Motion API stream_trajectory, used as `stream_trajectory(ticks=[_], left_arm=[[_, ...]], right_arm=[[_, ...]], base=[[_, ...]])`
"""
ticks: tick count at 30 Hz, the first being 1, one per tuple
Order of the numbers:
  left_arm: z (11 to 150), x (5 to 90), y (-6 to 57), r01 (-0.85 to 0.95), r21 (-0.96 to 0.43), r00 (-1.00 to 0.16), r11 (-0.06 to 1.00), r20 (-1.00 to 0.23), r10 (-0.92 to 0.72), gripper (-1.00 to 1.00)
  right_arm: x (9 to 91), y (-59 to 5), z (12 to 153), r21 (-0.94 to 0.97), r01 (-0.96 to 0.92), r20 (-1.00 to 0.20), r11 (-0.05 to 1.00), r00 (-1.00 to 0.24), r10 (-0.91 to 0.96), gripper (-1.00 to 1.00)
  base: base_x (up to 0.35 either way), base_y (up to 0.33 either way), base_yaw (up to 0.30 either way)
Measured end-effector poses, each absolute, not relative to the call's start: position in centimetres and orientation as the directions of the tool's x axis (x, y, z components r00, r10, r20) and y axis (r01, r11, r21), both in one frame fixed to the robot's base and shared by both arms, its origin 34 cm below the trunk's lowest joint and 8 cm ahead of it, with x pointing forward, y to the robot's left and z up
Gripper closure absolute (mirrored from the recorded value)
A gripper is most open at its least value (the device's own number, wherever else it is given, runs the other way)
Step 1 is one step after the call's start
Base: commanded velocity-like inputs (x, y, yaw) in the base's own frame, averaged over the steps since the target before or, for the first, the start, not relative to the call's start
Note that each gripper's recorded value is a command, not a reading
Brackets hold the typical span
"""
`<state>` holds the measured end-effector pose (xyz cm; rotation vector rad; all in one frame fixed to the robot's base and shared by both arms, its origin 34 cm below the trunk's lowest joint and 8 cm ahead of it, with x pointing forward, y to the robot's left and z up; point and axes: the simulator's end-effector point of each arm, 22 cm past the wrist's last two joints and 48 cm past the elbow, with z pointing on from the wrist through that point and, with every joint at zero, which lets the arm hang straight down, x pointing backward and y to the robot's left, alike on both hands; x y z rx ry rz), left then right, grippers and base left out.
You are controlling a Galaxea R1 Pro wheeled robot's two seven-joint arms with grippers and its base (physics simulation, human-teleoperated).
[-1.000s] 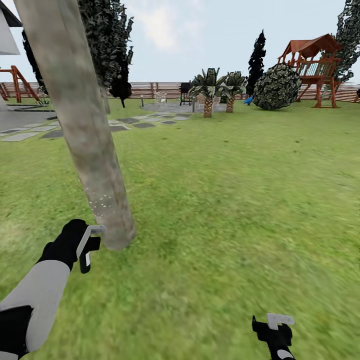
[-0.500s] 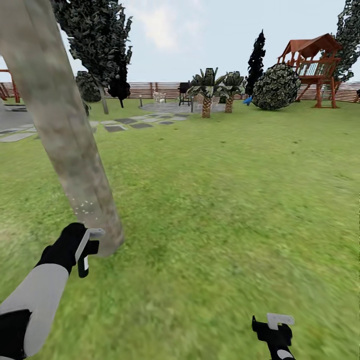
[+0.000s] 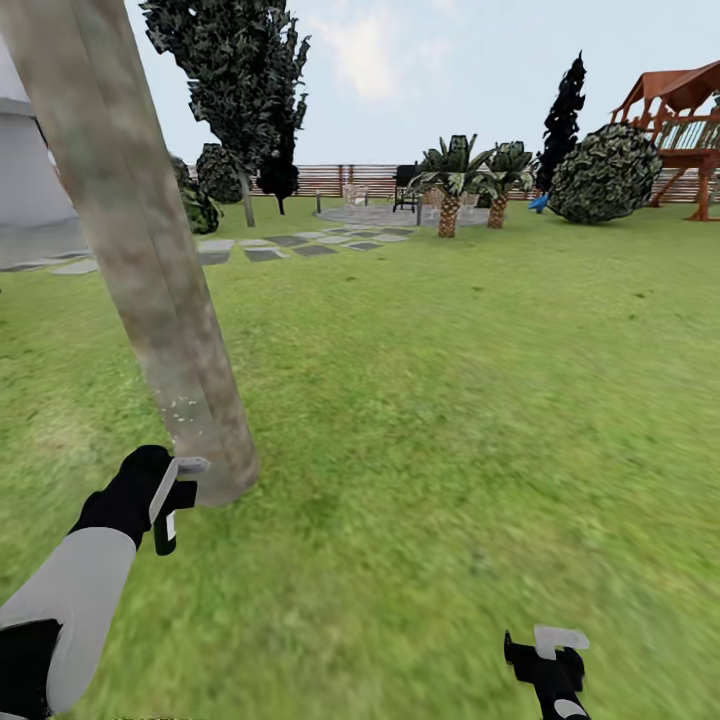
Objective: In the garden, pick up the pesticide atomizer on the floor and spray pesticide onto both trees until each tree trunk is fully covered.
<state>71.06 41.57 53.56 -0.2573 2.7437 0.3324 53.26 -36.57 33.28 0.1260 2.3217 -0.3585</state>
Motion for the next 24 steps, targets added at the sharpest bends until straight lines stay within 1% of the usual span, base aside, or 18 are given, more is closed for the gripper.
stream_trajectory(ticks=[4,6,16,24], left_arm=[[53.53,71.03,41.57,-0.22,0.196,-0.917,0.956,-0.374,-0.135,1.0],[53.55,71.04,41.58,-0.22,0.197,-0.917,0.956,-0.375,-0.134,1.0],[53.54,71.1,41.43,-0.219,0.193,-0.917,0.956,-0.376,-0.134,1.0],[53.52,71.0,41.66,-0.222,0.192,-0.916,0.956,-0.376,-0.137,1.0]], right_arm=[[53.26,-36.56,33.29,-0.218,0.198,-0.714,0.956,-0.7,-0.018,-1.0],[53.26,-36.57,33.29,-0.218,0.198,-0.714,0.956,-0.7,-0.018,-1.0],[53.25,-36.58,33.29,-0.218,0.198,-0.714,0.955,-0.7,-0.018,-1.0],[53.26,-36.56,33.3,-0.218,0.198,-0.714,0.956,-0.7,-0.018,-1.0]], base=[[0.151,-0.261,0.274],[0.155,-0.26,0.13],[0.159,-0.256,0.019],[0.267,-0.154,0.244]])
